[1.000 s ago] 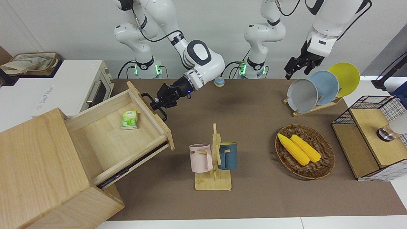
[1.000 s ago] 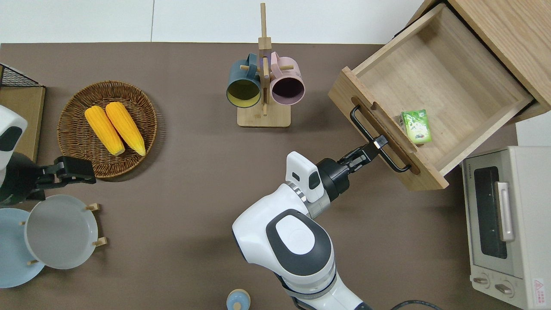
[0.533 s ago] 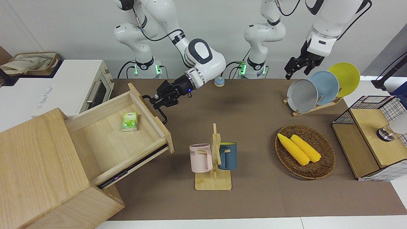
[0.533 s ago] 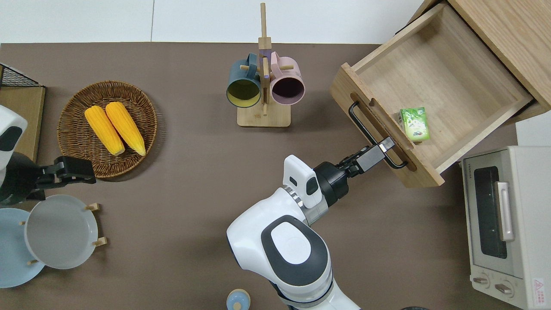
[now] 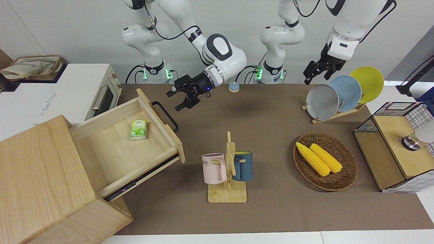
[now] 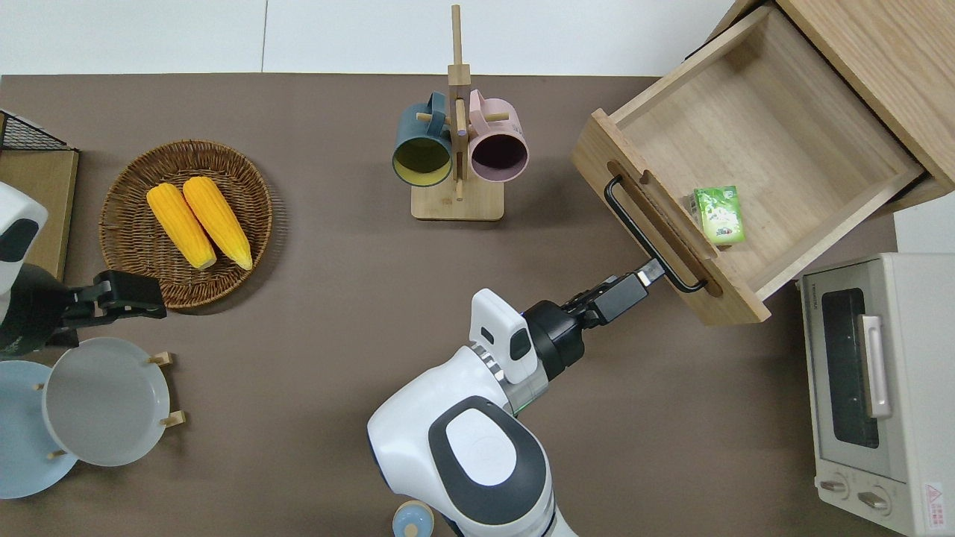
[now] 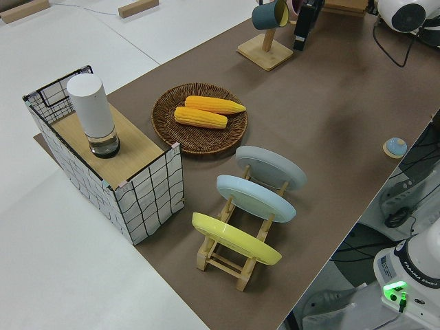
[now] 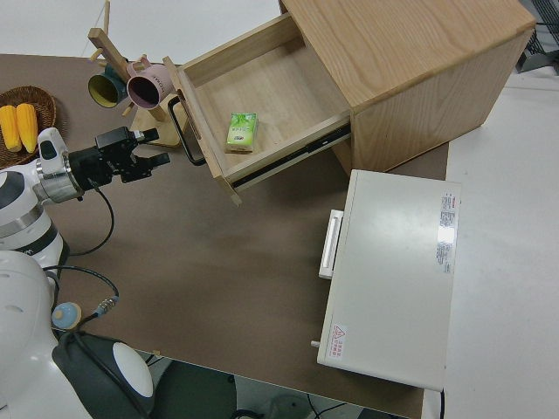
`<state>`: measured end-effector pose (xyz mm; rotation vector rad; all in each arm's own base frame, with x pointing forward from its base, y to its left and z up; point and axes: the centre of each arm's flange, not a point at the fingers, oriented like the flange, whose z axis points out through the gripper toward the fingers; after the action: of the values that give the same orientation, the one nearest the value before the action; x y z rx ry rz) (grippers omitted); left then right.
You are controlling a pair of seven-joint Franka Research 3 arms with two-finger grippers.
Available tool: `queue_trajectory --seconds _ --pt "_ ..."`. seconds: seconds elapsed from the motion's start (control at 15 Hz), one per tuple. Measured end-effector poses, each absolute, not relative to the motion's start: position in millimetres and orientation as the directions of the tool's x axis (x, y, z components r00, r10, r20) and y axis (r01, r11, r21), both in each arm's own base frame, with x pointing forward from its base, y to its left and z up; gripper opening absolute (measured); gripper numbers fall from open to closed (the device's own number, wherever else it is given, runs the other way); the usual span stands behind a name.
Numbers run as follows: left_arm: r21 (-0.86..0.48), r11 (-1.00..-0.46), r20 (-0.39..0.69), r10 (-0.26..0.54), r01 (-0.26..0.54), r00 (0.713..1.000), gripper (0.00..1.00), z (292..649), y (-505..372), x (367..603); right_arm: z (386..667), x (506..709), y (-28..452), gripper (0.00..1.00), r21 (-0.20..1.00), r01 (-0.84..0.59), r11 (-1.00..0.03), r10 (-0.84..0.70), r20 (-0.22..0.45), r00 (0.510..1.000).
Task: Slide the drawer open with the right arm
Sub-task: 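Open the right gripper and back it away from the handle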
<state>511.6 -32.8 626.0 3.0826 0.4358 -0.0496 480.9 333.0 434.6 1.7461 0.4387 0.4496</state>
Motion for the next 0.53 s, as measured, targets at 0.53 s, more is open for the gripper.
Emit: queue_trajectory --seconds 0.53 --pt "0.023 -0.960 -0.035 0.277 0.278 0.960 1.00 626.0 -32.8 511.6 485.9 463.6 335.5 0.99 0.848 0.132 -0.513 0.419 0.113 0.901"
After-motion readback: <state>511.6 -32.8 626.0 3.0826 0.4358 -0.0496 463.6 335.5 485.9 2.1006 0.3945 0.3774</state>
